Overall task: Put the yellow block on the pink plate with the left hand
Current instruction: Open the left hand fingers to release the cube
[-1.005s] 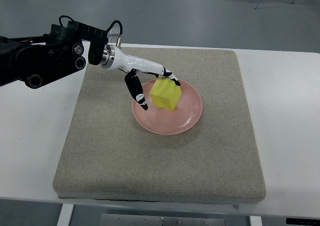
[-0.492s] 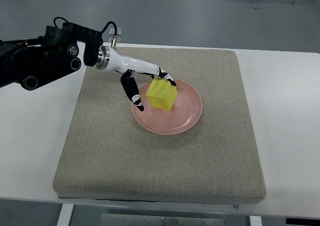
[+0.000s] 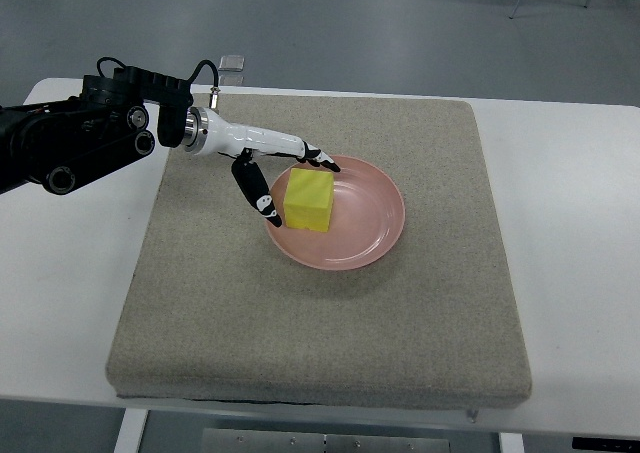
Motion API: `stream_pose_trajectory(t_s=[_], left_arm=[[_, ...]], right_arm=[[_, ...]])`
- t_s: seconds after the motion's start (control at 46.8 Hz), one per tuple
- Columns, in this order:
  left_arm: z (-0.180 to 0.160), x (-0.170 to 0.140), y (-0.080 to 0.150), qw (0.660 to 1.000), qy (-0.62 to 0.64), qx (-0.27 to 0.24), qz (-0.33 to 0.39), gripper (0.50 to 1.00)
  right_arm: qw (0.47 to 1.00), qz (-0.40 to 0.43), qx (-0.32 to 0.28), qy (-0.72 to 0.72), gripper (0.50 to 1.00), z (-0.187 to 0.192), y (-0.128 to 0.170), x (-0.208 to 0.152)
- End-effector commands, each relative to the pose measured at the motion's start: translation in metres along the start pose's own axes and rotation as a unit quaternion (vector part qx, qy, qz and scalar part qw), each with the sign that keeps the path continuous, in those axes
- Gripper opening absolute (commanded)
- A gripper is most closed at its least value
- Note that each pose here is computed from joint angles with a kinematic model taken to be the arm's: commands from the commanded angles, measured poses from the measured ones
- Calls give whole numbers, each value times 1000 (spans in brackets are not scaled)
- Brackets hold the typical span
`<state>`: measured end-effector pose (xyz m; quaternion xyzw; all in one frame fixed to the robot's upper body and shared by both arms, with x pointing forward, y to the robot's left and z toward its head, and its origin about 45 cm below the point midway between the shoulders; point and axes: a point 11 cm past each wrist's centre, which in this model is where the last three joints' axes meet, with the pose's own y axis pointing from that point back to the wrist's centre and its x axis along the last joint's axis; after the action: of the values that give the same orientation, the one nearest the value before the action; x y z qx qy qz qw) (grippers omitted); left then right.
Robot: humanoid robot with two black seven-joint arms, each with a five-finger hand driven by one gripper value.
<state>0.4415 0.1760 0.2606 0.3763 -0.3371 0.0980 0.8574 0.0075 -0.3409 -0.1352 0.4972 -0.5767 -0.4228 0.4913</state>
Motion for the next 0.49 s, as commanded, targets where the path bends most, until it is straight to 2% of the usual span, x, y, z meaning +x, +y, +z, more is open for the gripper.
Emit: stream_pose_trajectory(t_s=[0.0,0.278,0.47], left_arm=[[0,0,-1,1000,-1,0,0,1000],[1,17,3,998,-19,4,52,1000],[-27,36,17,993,-18,43,109,1000]], right_arm=[[1000,0,0,0,924,0,0,0],[1000,0,0,0,924,0,0,0],[1000,0,1,0,924,-1,0,0]])
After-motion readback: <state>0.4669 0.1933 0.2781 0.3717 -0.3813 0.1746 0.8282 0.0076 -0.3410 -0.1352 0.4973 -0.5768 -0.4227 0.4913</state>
